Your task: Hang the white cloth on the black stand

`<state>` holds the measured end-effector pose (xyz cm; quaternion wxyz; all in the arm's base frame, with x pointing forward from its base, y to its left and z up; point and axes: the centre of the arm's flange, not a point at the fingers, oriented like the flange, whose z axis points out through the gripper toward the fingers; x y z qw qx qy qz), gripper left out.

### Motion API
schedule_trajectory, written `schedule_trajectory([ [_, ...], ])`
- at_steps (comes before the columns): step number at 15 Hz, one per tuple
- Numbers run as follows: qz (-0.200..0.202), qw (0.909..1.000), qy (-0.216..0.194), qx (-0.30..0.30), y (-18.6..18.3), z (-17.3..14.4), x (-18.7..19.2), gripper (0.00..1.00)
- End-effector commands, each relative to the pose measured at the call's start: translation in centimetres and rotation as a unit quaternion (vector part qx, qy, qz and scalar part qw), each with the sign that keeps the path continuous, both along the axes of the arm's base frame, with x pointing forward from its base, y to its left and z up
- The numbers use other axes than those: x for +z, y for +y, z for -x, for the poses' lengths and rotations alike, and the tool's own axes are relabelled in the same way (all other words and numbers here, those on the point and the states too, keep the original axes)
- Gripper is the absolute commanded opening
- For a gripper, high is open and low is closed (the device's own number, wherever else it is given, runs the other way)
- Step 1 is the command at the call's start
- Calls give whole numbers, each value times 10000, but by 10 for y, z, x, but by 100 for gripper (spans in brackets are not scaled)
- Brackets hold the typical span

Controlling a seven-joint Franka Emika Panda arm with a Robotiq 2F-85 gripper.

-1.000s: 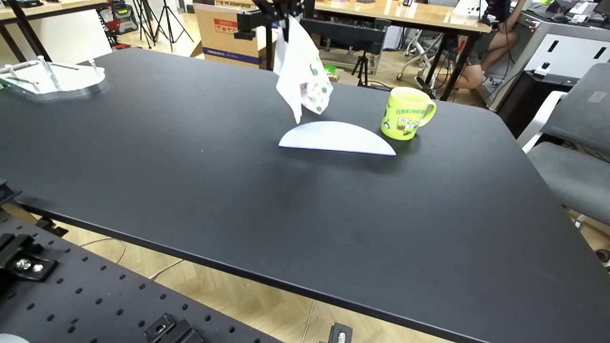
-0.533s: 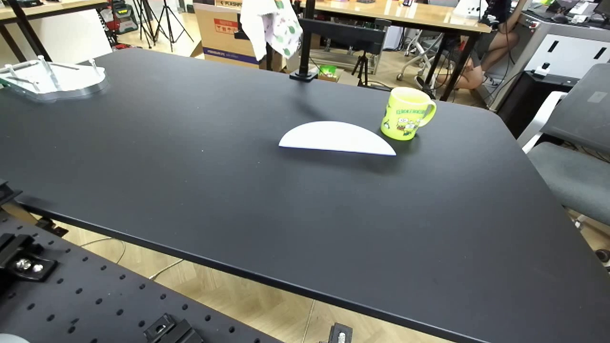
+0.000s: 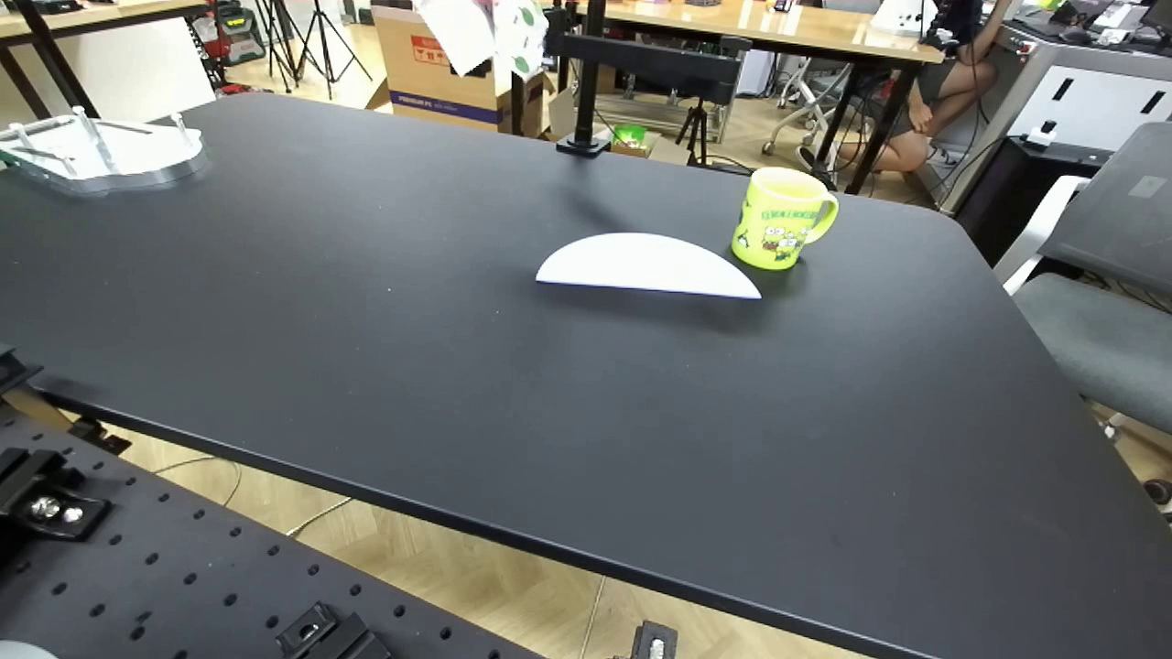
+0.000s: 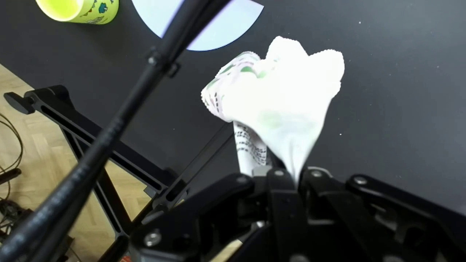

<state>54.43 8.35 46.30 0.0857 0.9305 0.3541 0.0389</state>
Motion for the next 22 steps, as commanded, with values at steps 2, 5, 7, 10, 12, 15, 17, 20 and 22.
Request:
schedule_trajectory([
  [2, -62, 9991, 67, -410, -26, 10, -14, 1],
  [5, -30, 9986, 234, -483, -42, 11, -34, 1],
  [7, -32, 9984, 317, -468, -47, 11, -49, 1],
  [10, -93, 9993, 272, -250, -42, 12, -64, 1],
  [12, -135, 9996, 233, -51, -35, 12, -70, 1],
  [15, -197, 9994, 202, 197, -25, 11, -76, 1],
  [17, -187, 9987, 252, 392, -19, 11, -80, 1],
  [20, -225, 9965, 391, 697, -13, 10, -86, 1],
  [22, -231, 9949, 480, 855, -10, 8, -91, 1],
])
